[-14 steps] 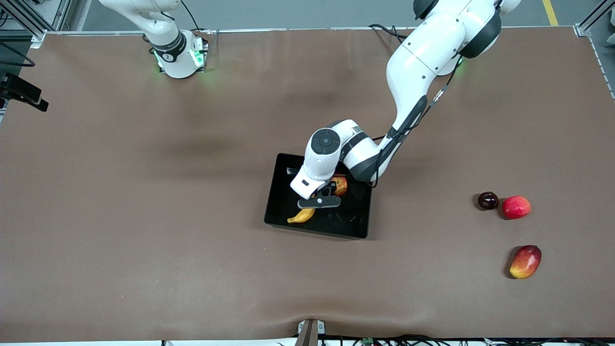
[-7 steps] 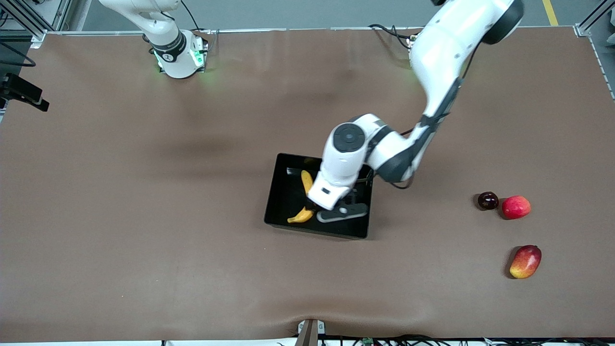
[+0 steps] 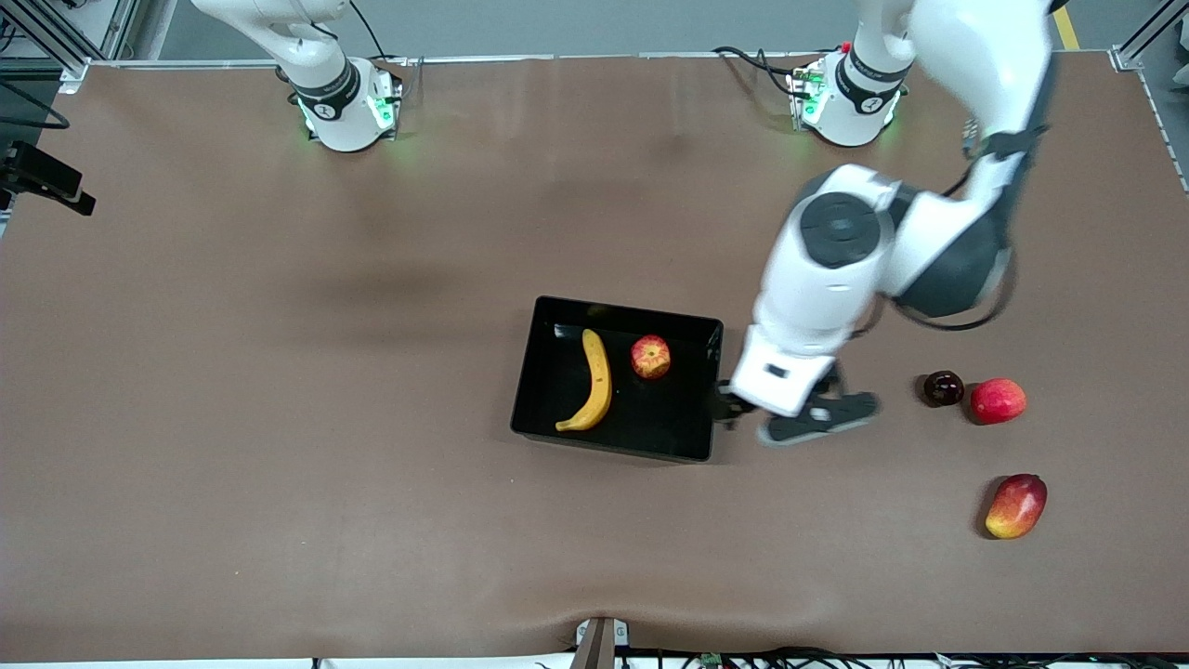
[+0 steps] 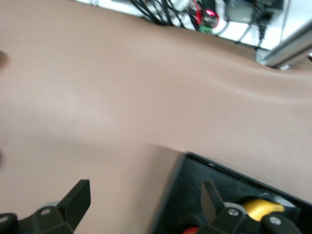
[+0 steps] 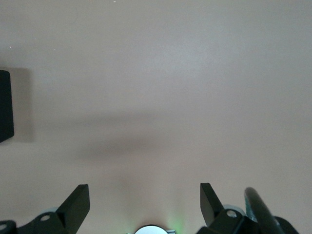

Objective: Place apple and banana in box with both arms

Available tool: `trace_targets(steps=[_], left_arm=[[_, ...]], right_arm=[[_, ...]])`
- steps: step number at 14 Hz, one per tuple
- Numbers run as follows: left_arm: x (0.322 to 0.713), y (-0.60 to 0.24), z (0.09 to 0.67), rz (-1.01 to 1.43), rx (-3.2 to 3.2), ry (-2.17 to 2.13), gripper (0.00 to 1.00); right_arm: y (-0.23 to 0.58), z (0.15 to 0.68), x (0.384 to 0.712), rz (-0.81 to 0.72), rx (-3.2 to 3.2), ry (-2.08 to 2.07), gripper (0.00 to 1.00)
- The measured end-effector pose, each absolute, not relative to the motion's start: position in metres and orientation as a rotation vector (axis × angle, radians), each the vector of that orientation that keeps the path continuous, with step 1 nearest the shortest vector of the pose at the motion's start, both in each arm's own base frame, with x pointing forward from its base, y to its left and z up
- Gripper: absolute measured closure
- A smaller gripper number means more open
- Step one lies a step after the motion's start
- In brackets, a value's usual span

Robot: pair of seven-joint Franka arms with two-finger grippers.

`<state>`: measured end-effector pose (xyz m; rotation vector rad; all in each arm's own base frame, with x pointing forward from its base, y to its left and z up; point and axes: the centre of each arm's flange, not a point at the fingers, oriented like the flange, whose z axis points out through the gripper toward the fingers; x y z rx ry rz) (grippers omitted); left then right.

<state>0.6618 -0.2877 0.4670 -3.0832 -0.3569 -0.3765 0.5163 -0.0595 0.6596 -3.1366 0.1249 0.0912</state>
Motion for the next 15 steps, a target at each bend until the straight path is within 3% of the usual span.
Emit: trace_targets(steps=[10,15], left_arm=[[0.647,-0.146,0.576,-0.291,-3.006,-0.098,0.0],[0.62,-0.11,0.595,-0.057,-3.081,-0.219,0.0]], right_arm=[[-0.059,0.66,0.516,0.092,-3.137,0.125,0.0],[-0.059,0.66,0.516,0.092,-3.137,0.125,0.0]])
